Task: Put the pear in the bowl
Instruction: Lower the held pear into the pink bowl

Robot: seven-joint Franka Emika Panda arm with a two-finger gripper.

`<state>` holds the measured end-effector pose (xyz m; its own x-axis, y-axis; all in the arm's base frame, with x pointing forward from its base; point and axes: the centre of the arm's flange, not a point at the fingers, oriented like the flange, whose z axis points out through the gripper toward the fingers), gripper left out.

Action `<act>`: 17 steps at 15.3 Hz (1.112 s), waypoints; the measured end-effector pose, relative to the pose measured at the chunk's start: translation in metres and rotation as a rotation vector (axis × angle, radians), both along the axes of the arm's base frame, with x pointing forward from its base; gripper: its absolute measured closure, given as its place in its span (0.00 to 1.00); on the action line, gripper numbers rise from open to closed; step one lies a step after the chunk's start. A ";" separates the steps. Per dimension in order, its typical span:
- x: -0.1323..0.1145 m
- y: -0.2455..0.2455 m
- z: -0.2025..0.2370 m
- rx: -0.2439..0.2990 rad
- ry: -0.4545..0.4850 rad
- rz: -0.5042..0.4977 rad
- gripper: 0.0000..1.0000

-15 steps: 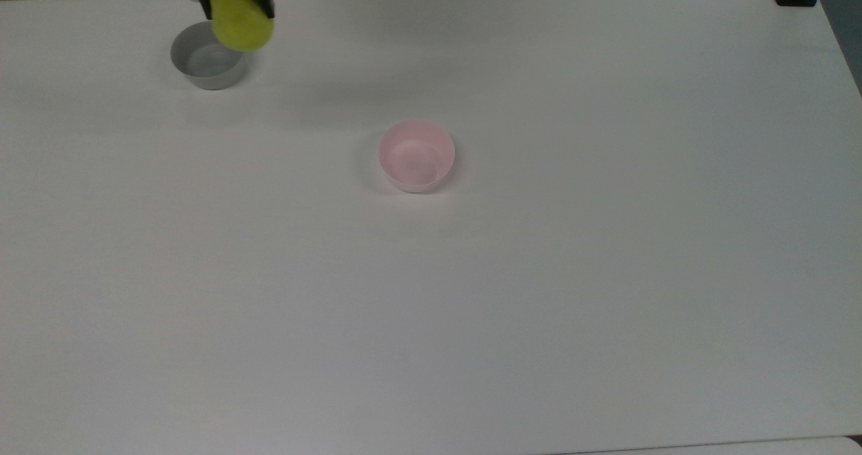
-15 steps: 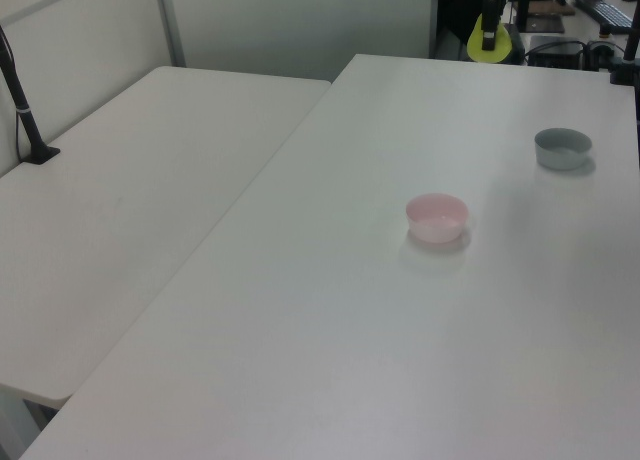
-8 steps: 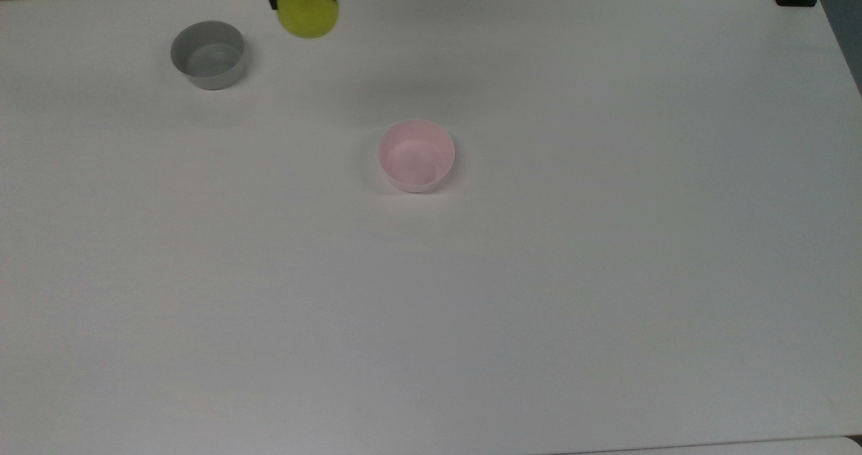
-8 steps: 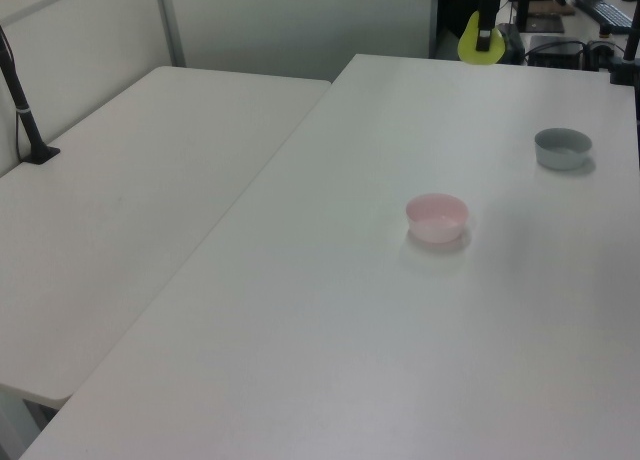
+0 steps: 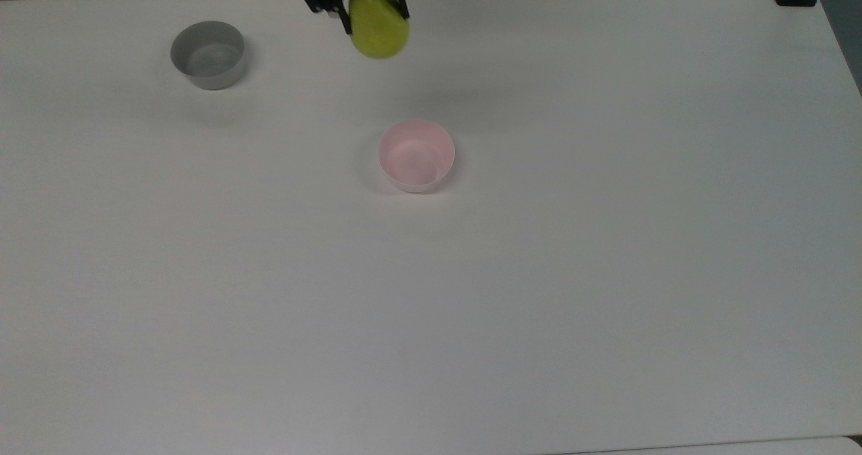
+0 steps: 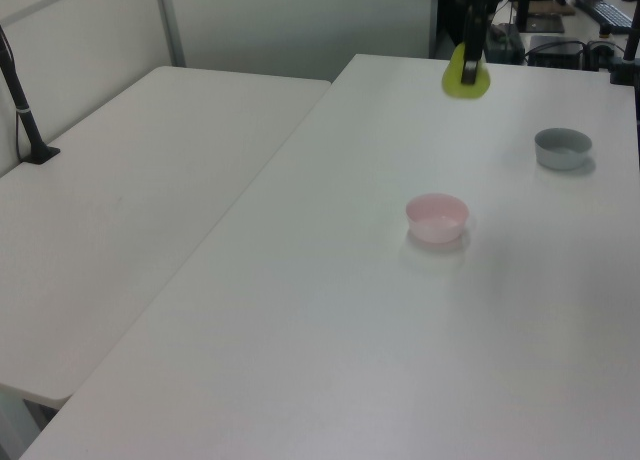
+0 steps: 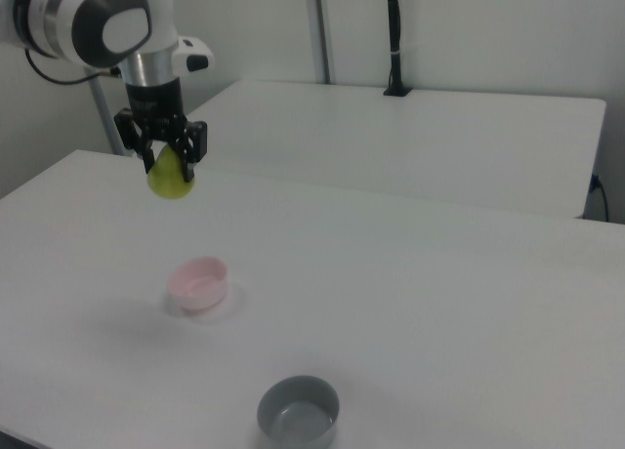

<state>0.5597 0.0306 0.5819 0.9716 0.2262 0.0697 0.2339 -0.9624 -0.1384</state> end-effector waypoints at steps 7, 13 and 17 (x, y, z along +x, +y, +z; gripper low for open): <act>0.002 0.031 -0.091 -0.013 -0.005 0.013 0.33; 0.011 0.045 -0.146 -0.078 0.000 0.022 0.33; 0.019 0.060 -0.187 -0.112 -0.001 -0.007 0.33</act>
<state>0.5783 0.0911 0.3945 0.9731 0.2261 0.0451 0.2275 -0.9733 -0.0299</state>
